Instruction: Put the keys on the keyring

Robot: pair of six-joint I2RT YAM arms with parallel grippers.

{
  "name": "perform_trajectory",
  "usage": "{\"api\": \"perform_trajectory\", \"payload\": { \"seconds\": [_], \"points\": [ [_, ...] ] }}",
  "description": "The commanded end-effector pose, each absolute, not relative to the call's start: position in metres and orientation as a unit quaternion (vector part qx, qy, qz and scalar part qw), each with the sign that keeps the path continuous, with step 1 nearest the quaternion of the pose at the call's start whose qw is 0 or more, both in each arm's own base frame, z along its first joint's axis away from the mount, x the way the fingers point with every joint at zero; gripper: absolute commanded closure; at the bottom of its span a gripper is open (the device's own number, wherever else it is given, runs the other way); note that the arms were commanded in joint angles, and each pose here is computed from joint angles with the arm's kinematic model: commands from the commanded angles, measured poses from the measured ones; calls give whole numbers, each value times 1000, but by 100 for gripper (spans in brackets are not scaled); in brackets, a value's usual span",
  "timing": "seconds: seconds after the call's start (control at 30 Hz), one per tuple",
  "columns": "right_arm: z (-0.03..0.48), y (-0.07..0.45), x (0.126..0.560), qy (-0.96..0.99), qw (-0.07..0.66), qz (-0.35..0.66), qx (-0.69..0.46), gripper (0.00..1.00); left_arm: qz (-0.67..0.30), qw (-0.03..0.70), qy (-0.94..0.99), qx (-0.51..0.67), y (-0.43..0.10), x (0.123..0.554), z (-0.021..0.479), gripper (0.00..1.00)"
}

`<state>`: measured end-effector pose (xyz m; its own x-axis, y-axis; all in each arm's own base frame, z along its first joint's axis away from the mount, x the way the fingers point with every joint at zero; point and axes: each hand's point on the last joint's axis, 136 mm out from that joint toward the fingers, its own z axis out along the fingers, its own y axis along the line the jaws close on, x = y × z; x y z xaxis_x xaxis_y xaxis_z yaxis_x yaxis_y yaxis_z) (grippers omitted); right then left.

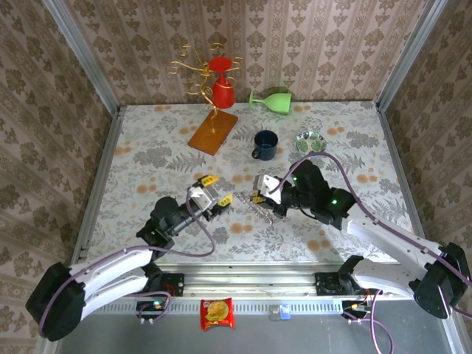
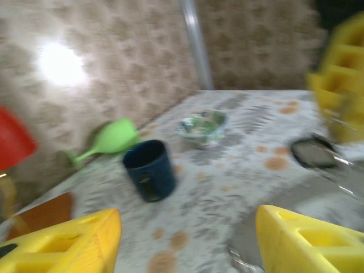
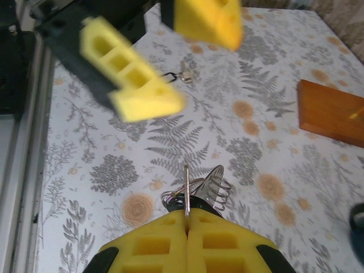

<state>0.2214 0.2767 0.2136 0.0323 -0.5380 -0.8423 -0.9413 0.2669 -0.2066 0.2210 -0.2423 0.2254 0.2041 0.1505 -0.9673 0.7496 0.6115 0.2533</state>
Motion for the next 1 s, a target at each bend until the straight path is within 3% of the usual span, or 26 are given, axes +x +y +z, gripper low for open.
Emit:
{"api": "perform_trajectory", "payload": {
  "seconds": [0.0, 0.3, 0.4, 0.57, 0.7, 0.97],
  "points": [
    [241, 305, 226, 630, 482, 251, -555, 100, -165, 729, 620, 239, -192, 251, 254, 35],
    [253, 374, 242, 645, 487, 327, -489, 100, -110, 742, 644, 149, -147, 262, 273, 36],
    [214, 381, 261, 689, 448, 312, -477, 100, -85, 741, 656, 119, -135, 269, 275, 36],
    [163, 350, 300, 755, 385, 259, -462, 100, -67, 723, 680, 103, -130, 279, 270, 36],
    [123, 308, 316, 770, 343, 129, -522, 100, -44, 712, 695, 86, -122, 285, 266, 36],
    [89, 262, 331, 760, 286, 13, -583, 100, -45, 697, 710, 88, -125, 290, 255, 36]
  ]
}}
